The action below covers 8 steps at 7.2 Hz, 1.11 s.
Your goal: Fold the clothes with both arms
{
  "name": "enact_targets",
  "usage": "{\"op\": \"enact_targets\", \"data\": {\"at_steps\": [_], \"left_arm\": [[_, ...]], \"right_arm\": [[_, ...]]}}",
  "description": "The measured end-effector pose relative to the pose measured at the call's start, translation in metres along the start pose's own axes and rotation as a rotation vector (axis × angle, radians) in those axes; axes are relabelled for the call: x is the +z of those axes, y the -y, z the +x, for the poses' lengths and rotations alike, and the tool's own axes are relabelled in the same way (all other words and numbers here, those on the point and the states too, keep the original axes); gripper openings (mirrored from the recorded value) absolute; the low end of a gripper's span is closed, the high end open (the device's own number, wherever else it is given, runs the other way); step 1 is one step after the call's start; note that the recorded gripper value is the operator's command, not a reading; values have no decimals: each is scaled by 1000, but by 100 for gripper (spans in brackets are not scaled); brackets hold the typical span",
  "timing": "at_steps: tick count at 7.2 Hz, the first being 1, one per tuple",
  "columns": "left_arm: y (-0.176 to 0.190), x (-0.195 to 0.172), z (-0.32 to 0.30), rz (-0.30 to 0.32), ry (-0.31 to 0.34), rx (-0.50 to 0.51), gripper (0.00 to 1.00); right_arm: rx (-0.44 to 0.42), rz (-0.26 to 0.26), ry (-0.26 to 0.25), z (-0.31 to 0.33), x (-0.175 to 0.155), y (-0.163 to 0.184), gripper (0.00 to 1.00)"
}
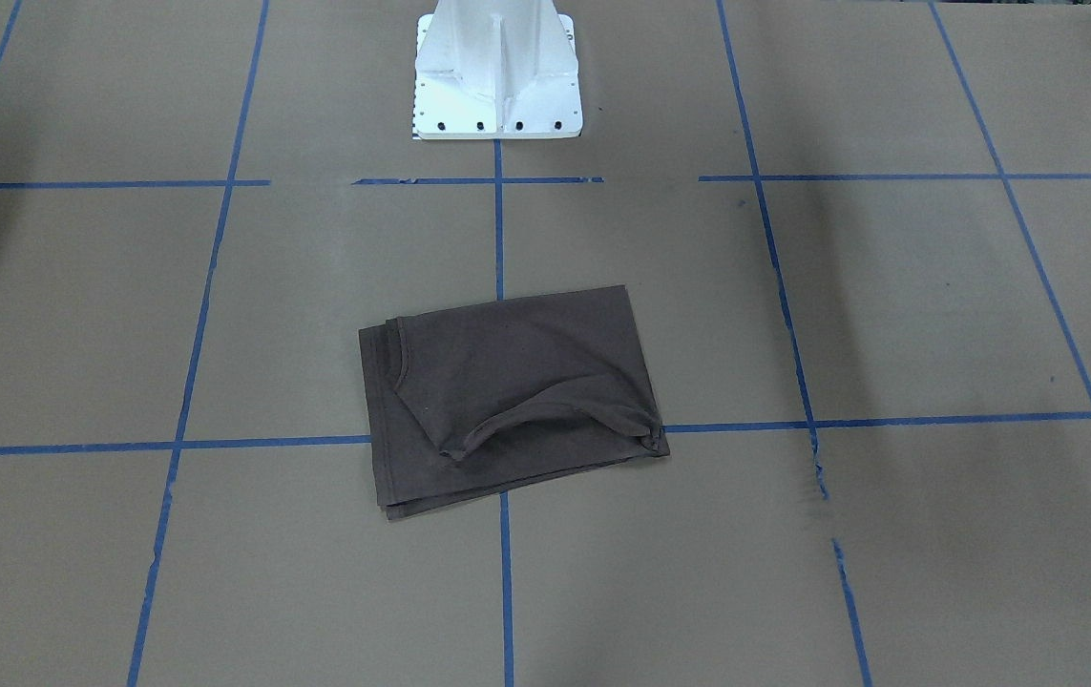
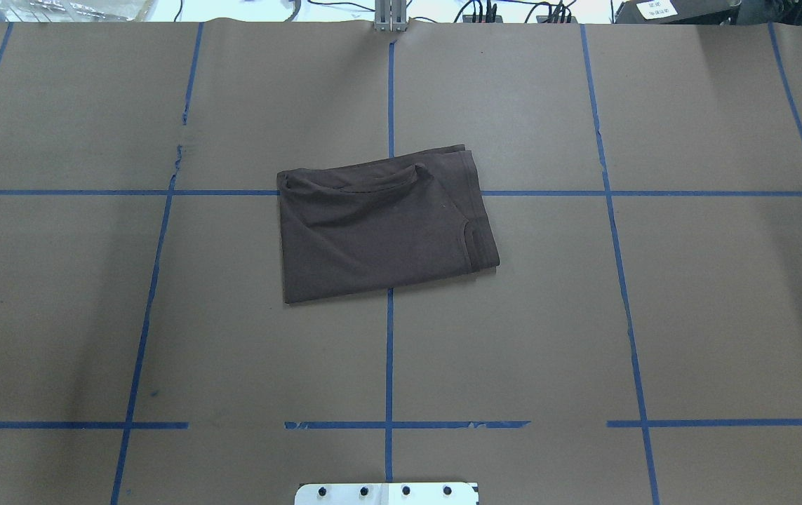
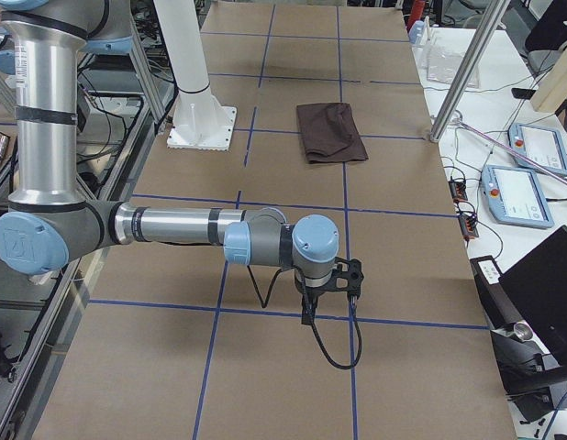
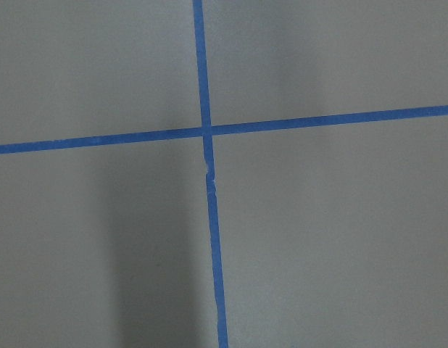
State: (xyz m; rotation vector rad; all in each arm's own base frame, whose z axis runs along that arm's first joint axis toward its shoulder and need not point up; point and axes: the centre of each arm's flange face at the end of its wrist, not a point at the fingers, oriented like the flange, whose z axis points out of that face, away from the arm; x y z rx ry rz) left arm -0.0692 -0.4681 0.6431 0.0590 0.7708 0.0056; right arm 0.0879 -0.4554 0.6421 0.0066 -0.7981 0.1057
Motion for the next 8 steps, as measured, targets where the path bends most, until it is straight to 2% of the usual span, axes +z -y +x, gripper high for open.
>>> {"op": "enact_targets", "data": {"at_steps": [8], "left_arm": [[0,0,0,-3,0,-11,100]], "right_arm": [[-2,2,5,-1,-1,1,100]]}}
